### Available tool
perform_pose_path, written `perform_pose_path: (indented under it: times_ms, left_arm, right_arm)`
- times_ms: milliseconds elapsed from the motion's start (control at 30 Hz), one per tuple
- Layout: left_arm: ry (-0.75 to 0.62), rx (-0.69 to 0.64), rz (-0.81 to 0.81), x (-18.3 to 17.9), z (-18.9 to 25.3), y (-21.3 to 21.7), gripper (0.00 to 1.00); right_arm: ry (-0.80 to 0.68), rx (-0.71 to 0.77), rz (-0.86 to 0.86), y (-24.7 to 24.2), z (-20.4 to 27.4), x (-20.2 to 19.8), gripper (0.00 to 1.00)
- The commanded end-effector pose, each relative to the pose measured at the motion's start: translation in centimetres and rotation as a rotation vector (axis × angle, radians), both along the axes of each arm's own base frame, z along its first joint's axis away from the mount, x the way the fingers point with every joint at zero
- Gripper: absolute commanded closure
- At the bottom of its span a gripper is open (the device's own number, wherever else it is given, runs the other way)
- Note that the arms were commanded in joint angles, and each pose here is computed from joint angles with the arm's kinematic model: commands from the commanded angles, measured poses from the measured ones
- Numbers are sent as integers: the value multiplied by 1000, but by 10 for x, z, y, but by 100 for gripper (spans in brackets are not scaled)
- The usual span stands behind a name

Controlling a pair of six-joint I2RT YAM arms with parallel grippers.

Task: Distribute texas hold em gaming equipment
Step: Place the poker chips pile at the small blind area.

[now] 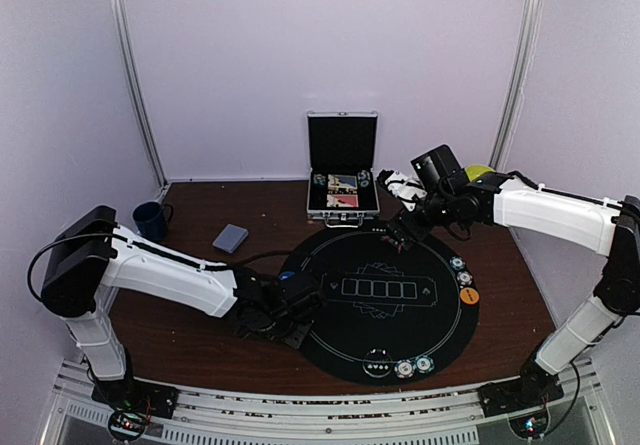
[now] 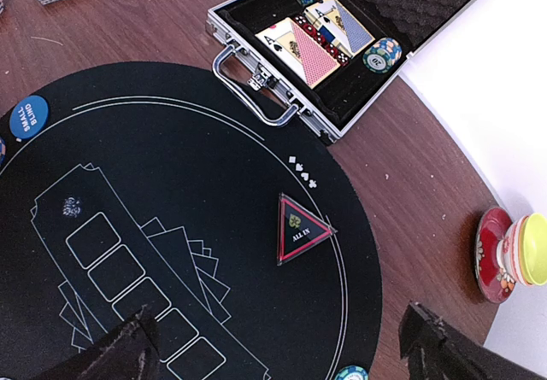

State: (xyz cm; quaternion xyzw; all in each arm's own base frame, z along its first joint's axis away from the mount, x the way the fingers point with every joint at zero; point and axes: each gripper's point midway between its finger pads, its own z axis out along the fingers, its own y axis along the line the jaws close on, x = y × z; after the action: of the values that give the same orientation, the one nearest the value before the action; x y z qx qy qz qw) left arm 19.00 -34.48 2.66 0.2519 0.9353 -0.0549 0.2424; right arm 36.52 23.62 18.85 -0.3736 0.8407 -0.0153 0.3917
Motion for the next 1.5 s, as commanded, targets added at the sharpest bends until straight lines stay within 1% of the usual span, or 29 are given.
perform_pose_path:
  times_ms: [0,467,633,767,1000,1067,1133,1267,1367,1467]
  left_arm:
    - [-24,-20,12,5,7,-10,67]
    - [-24,-11,16,4,8,-10,60]
    - [-25,-8,14,3,8,-10,54]
    - [-24,-2,16,3,7,-9,52]
    - [-44,13,32,5,14,-8,49]
    - [-52,14,34,5,18,-8,47]
    - [-73,10,41,7,26,-9,41]
    - [-132,1,68,12,52,-6,33]
    - [-184,-8,103,18,72,3,22]
    - [-240,-2,157,24,93,19,7]
  right_arm:
    - [-32,12,13,1,12,-4,0]
    - [-34,15,14,1,13,-4,0]
    - [-34,15,14,1,13,-4,0]
    - [-34,15,13,1,13,-4,0]
    - [-34,16,15,1,14,-4,0]
    - [-36,17,15,1,15,-4,0]
    - [-38,20,15,1,16,-4,0]
    - [-50,33,11,1,21,-5,0]
    - [-57,39,10,0,24,-5,0]
    - [-61,37,6,-1,24,-5,0]
